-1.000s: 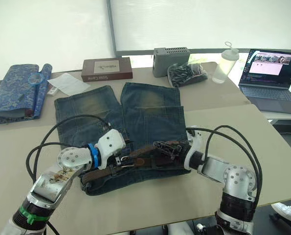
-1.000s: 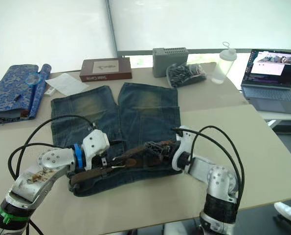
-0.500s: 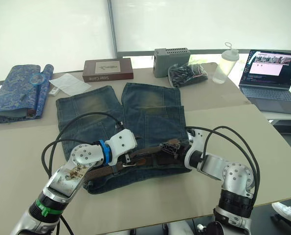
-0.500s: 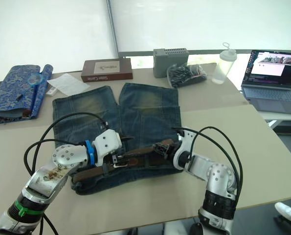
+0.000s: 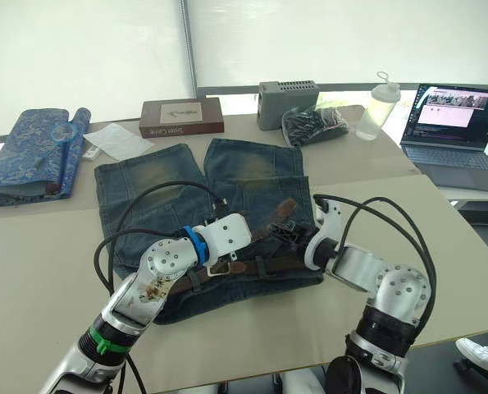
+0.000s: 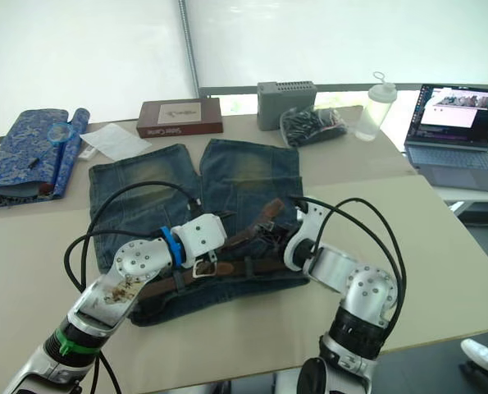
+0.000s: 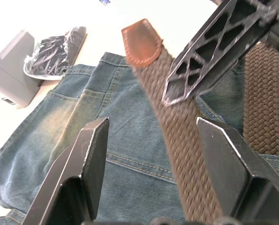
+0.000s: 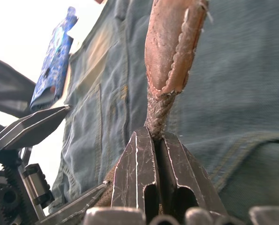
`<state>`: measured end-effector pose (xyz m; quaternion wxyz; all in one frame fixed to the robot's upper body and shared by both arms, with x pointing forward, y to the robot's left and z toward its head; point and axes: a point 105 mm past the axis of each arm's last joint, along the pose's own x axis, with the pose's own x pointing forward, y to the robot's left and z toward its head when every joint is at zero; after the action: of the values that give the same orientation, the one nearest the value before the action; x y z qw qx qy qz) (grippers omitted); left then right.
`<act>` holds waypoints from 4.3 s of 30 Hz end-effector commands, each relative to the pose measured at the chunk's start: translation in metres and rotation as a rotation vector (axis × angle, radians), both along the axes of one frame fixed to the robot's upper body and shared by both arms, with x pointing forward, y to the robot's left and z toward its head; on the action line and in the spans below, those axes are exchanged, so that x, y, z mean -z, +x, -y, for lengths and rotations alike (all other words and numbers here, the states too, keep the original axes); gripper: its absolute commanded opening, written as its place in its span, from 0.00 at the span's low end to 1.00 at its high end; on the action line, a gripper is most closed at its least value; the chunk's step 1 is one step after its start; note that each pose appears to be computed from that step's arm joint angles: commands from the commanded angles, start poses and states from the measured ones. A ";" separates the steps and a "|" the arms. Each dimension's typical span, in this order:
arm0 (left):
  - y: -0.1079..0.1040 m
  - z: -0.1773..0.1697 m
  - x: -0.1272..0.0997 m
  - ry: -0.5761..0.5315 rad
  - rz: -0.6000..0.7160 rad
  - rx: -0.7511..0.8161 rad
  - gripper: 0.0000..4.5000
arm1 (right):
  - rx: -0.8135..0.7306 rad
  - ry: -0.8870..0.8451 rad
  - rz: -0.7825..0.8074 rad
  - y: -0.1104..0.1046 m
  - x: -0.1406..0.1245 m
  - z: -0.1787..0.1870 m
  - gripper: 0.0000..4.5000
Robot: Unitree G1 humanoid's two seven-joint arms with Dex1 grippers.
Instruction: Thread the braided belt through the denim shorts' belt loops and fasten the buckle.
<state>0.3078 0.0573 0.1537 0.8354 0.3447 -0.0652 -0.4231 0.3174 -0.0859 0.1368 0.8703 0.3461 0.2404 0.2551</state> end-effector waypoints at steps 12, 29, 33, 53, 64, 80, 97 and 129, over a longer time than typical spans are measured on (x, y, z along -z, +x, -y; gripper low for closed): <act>-0.003 0.002 -0.009 -0.116 -0.041 -0.001 0.70 | -0.061 0.194 0.056 0.012 -0.046 -0.039 0.00; 0.034 0.003 -0.020 -0.157 0.163 -0.220 0.70 | -0.138 0.178 0.105 0.019 -0.065 -0.051 0.00; 0.039 -0.005 -0.028 -0.171 0.233 -0.271 0.70 | -0.140 0.161 0.096 0.019 -0.061 -0.051 0.00; 0.039 -0.017 -0.022 -0.174 0.254 -0.312 0.01 | -0.123 0.140 0.069 0.019 -0.057 -0.046 0.00; 0.032 -0.034 -0.015 -0.138 0.249 -0.265 0.01 | -0.160 0.127 0.101 0.014 -0.057 -0.044 0.00; 0.026 -0.045 -0.012 -0.151 0.231 -0.246 0.00 | -0.153 0.055 0.163 0.013 -0.053 -0.036 0.23; 0.001 -0.067 -0.001 -0.228 -0.066 -0.087 0.00 | -0.568 -0.616 0.644 -0.042 -0.021 -0.023 0.71; -0.013 -0.136 0.010 0.352 0.006 0.113 0.00 | -0.953 -0.886 0.684 -0.029 0.056 -0.068 0.00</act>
<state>0.2942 0.1831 0.1301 0.7436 0.4592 -0.0012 -0.4860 0.2828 -0.0098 0.0931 0.7530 -0.2460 0.1459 0.5926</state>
